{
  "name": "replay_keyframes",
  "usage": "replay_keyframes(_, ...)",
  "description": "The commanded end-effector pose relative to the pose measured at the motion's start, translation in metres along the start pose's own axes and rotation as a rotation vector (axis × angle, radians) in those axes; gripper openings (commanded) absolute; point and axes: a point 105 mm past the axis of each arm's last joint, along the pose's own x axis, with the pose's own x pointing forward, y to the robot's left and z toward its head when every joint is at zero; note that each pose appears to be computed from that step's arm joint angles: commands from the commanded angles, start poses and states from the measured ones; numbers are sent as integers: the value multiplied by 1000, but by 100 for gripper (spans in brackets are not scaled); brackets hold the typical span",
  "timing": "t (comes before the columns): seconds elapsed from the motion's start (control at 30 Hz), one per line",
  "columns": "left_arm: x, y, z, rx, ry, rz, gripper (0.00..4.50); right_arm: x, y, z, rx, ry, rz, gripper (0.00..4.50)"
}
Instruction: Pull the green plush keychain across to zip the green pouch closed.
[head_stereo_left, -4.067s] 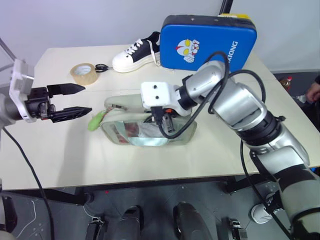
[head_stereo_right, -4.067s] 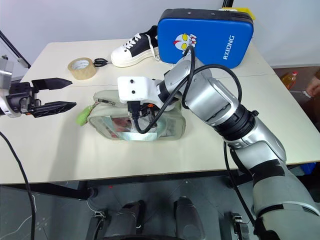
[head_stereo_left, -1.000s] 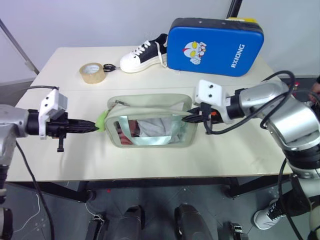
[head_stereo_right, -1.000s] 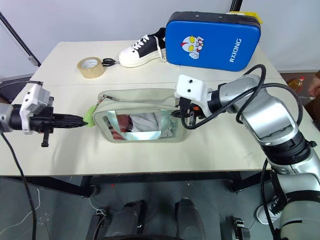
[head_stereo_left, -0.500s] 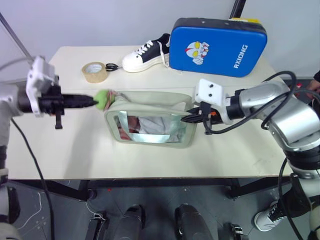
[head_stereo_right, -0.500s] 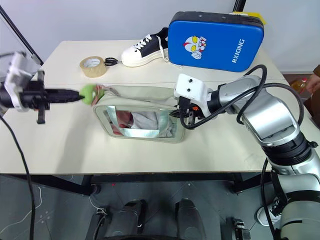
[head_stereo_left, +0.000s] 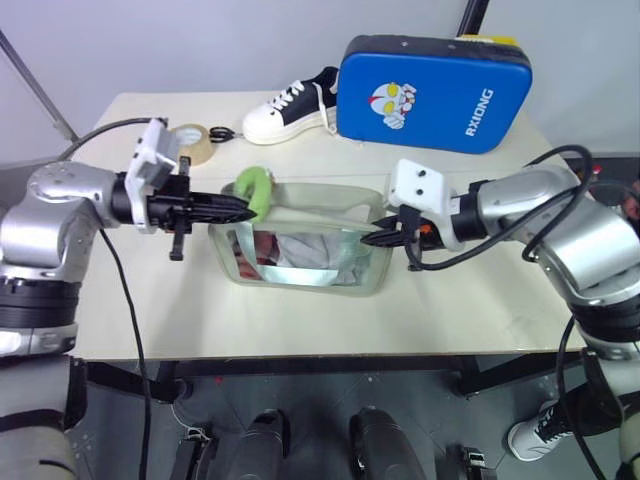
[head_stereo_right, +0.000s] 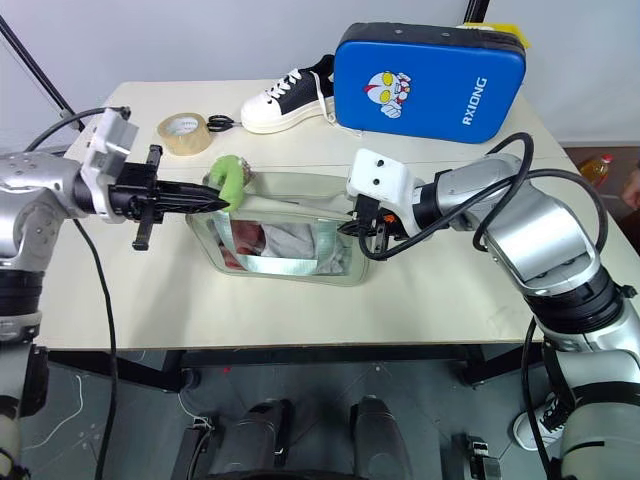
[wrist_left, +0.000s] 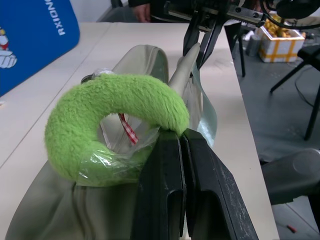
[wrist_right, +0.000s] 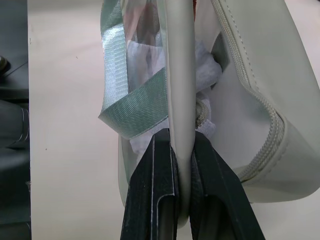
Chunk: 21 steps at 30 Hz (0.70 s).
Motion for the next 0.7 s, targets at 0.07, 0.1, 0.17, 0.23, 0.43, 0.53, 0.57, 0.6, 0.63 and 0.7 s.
replay_keyframes(0.07,-12,7,16,2,-27,50,239,-11,-2,10,-30,-32,-45,0)
replay_keyframes(0.1,-14,7,18,3,-32,51,287,-11,-1,10,-29,-32,-46,0)
replay_keyframes(0.17,-21,8,20,6,-30,70,387,-11,-1,10,-27,-32,-48,0)
replay_keyframes(0.23,-27,8,21,5,-27,86,446,-11,-1,9,-25,-32,-48,0)
replay_keyframes(0.43,-53,3,13,5,27,140,446,-12,1,8,-25,-32,-43,0)
replay_keyframes(0.53,-61,-1,5,-22,51,162,446,-12,1,8,-26,-32,-39,0)
replay_keyframes(0.57,-62,-2,0,-30,64,165,446,-12,1,8,-26,-33,-37,0)
replay_keyframes(0.6,-62,-3,-4,-39,73,169,446,-12,1,8,-27,-33,-36,0)
replay_keyframes(0.63,-60,-3,-9,-49,80,170,446,-12,1,8,-27,-34,-35,0)
replay_keyframes(0.7,-55,-3,-19,-63,93,183,446,-12,1,8,-26,-34,-35,0)
